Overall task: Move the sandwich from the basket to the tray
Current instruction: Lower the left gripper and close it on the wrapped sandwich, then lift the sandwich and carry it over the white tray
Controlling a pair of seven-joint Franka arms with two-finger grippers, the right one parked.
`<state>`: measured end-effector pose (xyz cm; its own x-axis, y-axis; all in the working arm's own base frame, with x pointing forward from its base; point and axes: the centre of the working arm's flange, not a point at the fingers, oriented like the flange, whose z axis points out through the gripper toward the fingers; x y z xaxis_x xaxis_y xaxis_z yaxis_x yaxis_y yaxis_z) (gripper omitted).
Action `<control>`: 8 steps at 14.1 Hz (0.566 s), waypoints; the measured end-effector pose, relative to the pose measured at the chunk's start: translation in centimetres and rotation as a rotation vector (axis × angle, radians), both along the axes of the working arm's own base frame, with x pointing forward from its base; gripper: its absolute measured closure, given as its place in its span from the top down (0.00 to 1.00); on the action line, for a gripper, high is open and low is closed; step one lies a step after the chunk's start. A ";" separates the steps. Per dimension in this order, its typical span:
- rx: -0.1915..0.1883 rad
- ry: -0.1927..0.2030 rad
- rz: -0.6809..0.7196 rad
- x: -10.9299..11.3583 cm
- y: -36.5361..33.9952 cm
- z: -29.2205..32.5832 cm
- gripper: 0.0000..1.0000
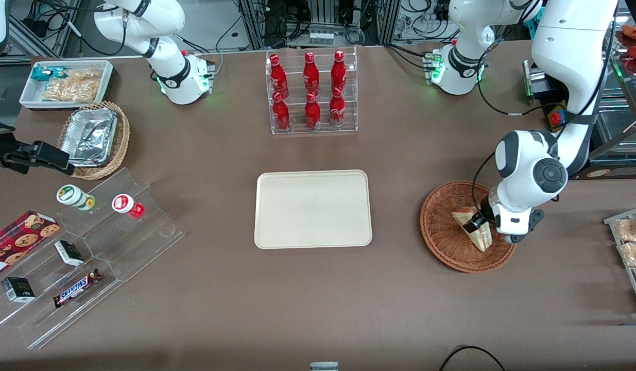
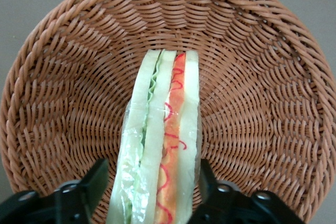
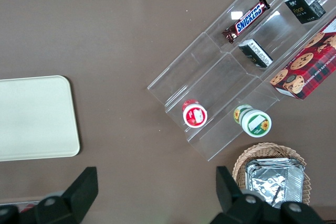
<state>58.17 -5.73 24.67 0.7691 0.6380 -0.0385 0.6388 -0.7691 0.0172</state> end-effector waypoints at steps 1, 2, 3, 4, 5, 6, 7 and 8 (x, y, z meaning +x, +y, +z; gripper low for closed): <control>0.000 -0.003 0.000 0.1 0.0 0.2 0.58; 0.001 0.001 -0.001 0.2 0.0 0.7 0.49; 0.003 0.018 -0.002 0.4 0.0 1.5 0.40; 0.007 0.043 -0.009 0.6 0.0 2.6 0.35; 0.010 0.068 -0.028 0.8 -0.2 4.0 0.30; 0.010 0.084 -0.057 1.1 -0.5 5.4 0.23; 0.008 0.087 -0.094 1.2 -1.3 6.5 0.18; 0.006 0.082 -0.148 1.2 -2.6 7.2 0.17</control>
